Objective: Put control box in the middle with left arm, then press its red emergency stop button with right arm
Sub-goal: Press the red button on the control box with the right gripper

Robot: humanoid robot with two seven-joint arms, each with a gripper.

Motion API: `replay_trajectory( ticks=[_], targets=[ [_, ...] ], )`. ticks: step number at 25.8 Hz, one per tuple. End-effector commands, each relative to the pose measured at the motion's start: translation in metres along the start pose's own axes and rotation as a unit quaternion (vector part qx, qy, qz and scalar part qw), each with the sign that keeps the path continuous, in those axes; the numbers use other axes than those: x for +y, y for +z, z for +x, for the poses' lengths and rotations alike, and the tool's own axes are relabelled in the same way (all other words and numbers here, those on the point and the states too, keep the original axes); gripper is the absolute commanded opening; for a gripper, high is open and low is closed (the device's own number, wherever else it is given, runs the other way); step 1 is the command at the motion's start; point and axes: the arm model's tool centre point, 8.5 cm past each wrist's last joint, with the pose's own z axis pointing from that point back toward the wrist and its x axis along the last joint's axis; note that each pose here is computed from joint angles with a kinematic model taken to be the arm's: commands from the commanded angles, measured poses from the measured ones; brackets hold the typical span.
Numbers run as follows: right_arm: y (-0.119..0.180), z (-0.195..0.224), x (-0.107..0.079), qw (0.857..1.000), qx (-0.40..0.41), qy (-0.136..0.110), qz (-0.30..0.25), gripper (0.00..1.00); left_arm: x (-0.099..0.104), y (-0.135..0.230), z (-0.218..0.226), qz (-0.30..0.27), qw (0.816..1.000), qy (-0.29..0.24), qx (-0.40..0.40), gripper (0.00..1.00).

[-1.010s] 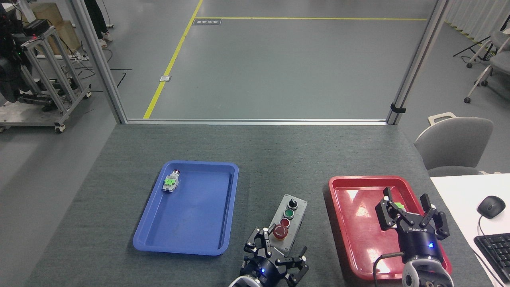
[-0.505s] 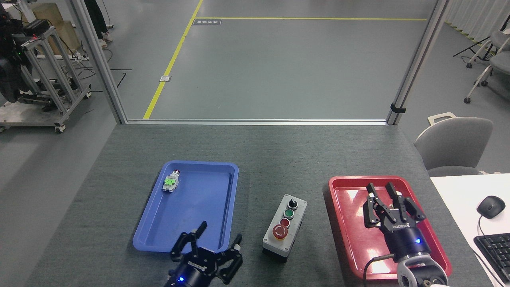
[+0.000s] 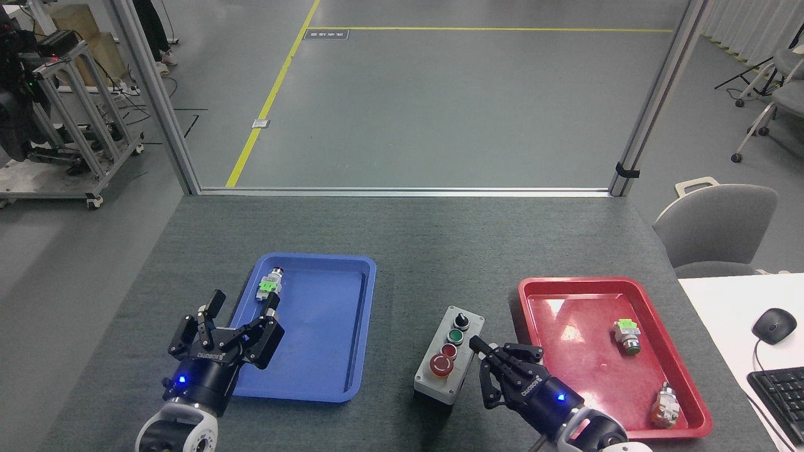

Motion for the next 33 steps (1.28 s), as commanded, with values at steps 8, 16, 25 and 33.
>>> replay_trajectory(
  ticks=[8,16,25,33],
  targets=[
    [-0.032,0.02,0.012,0.999,-0.039,-0.006,0.026,0.0,-0.012,-0.004,-0.026,-0.018,0.998,0.02,0.064,0.99],
    [-0.04,0.033,0.015,0.998,-0.056,-0.009,0.031,0.0,-0.024,-0.001,-0.014,-0.026,0.997,0.025,0.061,0.99],
    [-0.041,0.04,0.029,0.997,-0.058,-0.023,0.047,0.0,-0.023,0.001,-0.012,-0.027,0.998,0.025,0.057,0.99],
    [-0.045,0.038,0.031,0.998,-0.026,-0.023,0.047,0.0,-0.024,0.001,-0.013,-0.032,0.998,0.022,0.058,0.99]
  ],
)
